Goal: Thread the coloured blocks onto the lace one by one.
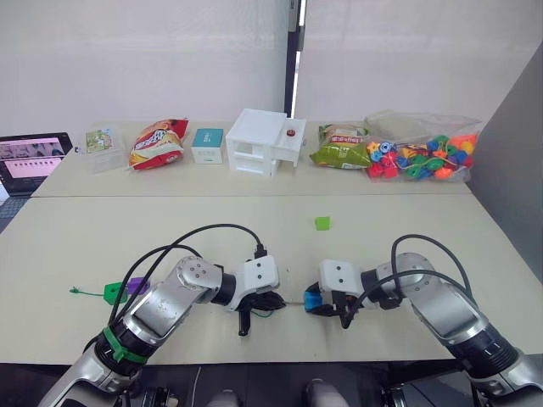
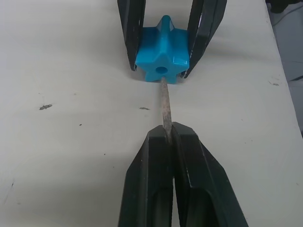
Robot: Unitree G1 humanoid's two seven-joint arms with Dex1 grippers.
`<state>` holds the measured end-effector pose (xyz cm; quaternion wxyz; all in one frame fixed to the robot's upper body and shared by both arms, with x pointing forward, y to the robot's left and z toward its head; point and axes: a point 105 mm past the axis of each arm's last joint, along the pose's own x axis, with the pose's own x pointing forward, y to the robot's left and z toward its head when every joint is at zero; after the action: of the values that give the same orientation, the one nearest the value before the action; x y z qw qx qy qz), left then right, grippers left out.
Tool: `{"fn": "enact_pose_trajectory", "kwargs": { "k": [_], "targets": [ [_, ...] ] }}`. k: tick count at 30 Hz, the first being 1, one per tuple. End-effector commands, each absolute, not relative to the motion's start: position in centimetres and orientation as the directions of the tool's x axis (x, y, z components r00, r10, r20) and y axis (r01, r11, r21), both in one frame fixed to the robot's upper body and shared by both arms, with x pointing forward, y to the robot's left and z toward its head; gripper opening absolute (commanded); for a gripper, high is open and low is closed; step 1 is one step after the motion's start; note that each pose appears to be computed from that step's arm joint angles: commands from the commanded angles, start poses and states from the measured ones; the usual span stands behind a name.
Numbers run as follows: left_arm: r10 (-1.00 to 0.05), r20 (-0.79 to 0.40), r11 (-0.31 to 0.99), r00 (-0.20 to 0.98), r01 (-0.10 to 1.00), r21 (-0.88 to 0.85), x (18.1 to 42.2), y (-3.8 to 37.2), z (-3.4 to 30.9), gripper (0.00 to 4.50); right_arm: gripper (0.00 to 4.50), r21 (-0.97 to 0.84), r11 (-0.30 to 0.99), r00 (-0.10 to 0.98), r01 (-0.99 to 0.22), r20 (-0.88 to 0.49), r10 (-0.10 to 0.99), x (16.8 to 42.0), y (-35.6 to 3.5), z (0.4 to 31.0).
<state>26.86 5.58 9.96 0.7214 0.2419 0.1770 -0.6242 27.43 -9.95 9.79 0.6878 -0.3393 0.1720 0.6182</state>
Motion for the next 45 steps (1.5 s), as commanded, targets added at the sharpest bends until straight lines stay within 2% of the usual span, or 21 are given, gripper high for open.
{"fn": "enact_pose_trajectory", "kwargs": {
  "k": [1, 18, 35, 41, 42, 45],
  "targets": [
    [-0.849, -0.499, 0.098, 0.175, 0.979, 0.177, 26.8, 5.0, 11.7, 0.0, 1.36, -0.237, 0.021, 0.181, -0.971, -0.68, 0.71, 27.4, -10.4, 9.1],
    [-0.861, -0.482, 0.096, 0.165, 0.981, 0.166, 26.7, 4.8, 11.8, 0.0, 1.36, -0.231, 0.024, 0.176, -0.973, -0.666, 0.725, 27.3, -9.8, 9.3],
    [-0.887, -0.46, -0.043, 0.045, 0.983, 0.181, 27.4, -0.8, 11.0, 0.0, 1.36, -0.229, 0.017, 0.163, -0.973, -0.64, 0.751, 26.4, -8.2, 9.9],
    [-0.888, -0.456, -0.016, 0.064, 0.985, 0.169, 27.8, -0.1, 10.9, 0.0, 1.36, -0.23, 0.027, 0.172, -0.973, -0.64, 0.749, 26.6, -8.3, 9.9],
    [-0.887, -0.458, -0.02, 0.056, 0.987, 0.16, 27.6, 0.4, 11.0, 0.68, 1.36, -0.229, 0.031, 0.175, -0.973, -0.641, 0.747, 26.6, -8.5, 9.8],
    [-0.884, -0.459, 0.004, 0.094, 0.981, 0.193, 28.0, 1.7, 11.5, 1.62, 1.36, -0.227, 0.047, 0.186, -0.973, -0.646, 0.74, 26.7, -8.9, 9.6]
  ]
}}
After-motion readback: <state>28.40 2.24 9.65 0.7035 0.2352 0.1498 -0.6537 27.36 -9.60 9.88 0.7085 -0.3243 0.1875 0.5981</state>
